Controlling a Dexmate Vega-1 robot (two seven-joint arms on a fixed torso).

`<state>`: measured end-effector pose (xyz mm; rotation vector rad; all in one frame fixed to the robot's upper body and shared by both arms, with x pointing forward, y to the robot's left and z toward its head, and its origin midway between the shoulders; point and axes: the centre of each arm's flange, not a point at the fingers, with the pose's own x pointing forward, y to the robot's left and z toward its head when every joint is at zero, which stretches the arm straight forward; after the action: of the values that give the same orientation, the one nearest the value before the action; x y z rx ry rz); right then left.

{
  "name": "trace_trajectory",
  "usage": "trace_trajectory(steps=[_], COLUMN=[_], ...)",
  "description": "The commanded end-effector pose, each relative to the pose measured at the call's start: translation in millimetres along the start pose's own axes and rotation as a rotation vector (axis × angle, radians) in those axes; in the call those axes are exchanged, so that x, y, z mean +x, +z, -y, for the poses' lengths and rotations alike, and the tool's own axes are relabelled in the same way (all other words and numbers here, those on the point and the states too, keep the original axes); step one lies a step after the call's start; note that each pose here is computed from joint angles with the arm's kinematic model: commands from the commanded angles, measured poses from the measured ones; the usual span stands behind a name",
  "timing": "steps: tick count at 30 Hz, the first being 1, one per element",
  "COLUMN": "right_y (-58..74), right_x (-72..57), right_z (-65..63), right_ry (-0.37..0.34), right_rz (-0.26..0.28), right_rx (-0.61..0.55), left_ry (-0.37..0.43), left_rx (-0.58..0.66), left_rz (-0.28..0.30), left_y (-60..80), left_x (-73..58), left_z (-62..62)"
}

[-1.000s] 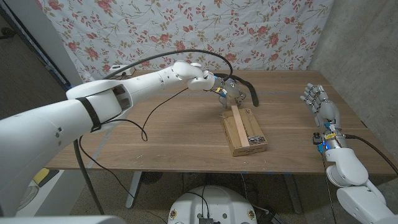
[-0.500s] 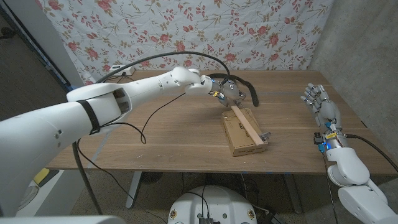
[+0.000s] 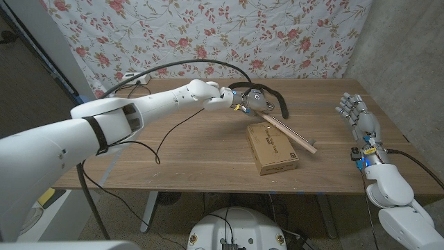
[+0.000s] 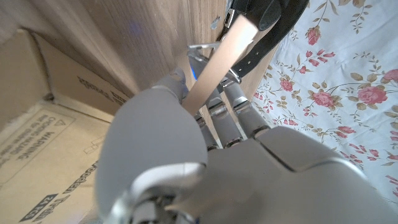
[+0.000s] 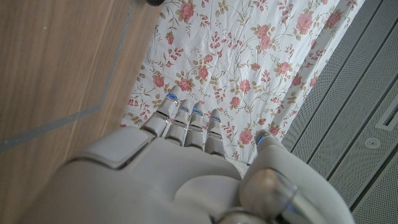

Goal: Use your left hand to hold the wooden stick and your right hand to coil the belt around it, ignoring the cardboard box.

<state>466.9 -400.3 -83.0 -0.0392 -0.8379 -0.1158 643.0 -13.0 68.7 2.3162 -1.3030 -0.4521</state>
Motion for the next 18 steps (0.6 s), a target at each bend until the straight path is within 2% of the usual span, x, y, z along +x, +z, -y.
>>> trace_trajectory(steps=[1, 9, 18], right_y=[5.9, 13.3, 20.5], right_x=[-1.3, -4.5, -6.8], right_z=[-2.4, -3.4, -1.2], right_ry=[0.015, 0.025, 0.035], right_rz=[0.007, 0.019, 0.023], right_rx=[-0.006, -0.016, -0.022], left_ry=[0.077, 0.102, 0.113], left_rx=[-0.077, -0.162, -0.397], left_rz=[-0.089, -0.191, -0.347], left_y=[-4.2, -12.8, -22.2], left_x=[-18.2, -37.1, -65.5], left_z=[-8.0, -19.5, -22.2])
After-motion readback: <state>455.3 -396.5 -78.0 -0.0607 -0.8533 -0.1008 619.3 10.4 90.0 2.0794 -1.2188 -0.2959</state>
